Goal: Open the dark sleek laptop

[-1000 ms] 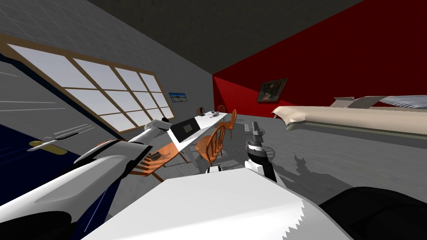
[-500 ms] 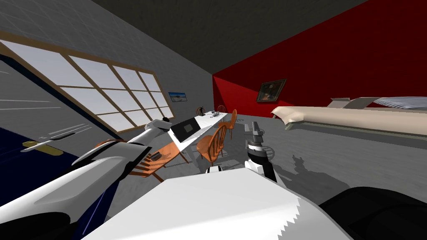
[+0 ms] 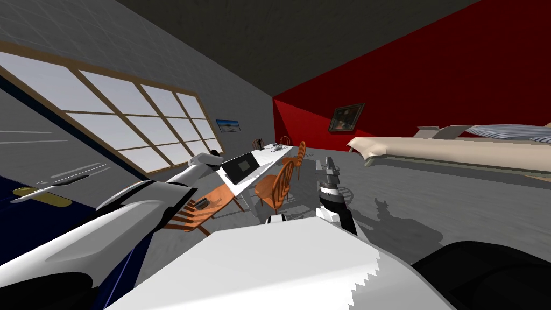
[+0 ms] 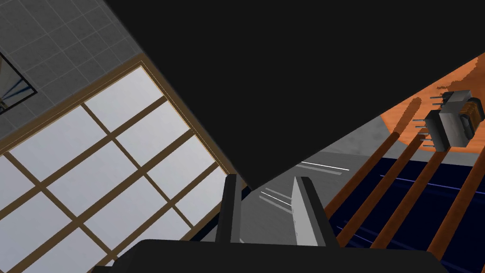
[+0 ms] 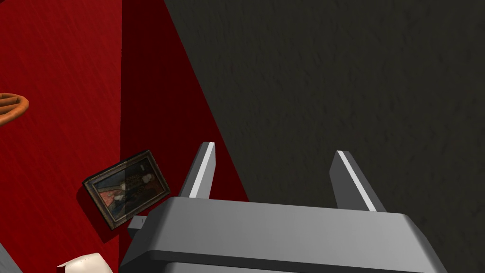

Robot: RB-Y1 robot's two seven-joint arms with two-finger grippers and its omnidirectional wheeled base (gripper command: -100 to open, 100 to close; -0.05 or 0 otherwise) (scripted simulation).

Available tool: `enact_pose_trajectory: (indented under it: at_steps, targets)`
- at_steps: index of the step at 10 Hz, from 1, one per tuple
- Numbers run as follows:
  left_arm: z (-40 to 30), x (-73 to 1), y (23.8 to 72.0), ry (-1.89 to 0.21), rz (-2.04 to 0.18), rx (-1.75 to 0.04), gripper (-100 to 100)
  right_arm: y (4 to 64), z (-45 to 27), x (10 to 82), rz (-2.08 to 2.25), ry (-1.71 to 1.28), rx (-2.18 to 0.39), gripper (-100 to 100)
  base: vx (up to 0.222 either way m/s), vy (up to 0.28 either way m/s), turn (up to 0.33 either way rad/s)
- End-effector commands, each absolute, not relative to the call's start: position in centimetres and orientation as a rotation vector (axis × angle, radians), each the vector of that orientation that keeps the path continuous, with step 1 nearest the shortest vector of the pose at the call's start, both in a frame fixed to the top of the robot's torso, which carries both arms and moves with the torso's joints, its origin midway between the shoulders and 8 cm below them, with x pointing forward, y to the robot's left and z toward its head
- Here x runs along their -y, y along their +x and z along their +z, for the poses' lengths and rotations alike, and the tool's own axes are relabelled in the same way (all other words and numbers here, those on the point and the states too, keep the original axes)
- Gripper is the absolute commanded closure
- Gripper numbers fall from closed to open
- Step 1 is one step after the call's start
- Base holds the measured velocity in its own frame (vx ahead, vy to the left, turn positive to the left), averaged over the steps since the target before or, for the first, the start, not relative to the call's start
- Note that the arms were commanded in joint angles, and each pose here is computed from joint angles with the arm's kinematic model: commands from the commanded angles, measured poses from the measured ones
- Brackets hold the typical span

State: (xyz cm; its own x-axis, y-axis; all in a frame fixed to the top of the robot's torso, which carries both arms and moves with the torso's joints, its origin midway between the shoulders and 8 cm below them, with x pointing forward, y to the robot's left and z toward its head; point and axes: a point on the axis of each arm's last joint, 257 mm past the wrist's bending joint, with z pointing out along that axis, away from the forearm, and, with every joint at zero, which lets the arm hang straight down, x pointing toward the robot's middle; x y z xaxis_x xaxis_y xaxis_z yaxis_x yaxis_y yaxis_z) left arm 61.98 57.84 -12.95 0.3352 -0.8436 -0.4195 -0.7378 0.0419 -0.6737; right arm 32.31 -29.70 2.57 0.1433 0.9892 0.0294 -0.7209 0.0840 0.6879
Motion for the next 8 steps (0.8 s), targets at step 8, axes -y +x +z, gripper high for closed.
enact_pose_trajectory:
  at_steps: [8]
  targets:
    - [-17.2, -55.2, 60.3, -1.875, -0.135, -1.497, 100, 32.3, 2.6, 29.7, 1.364, 0.644, -0.517, 0, 0.028, 0.066, -0.017]
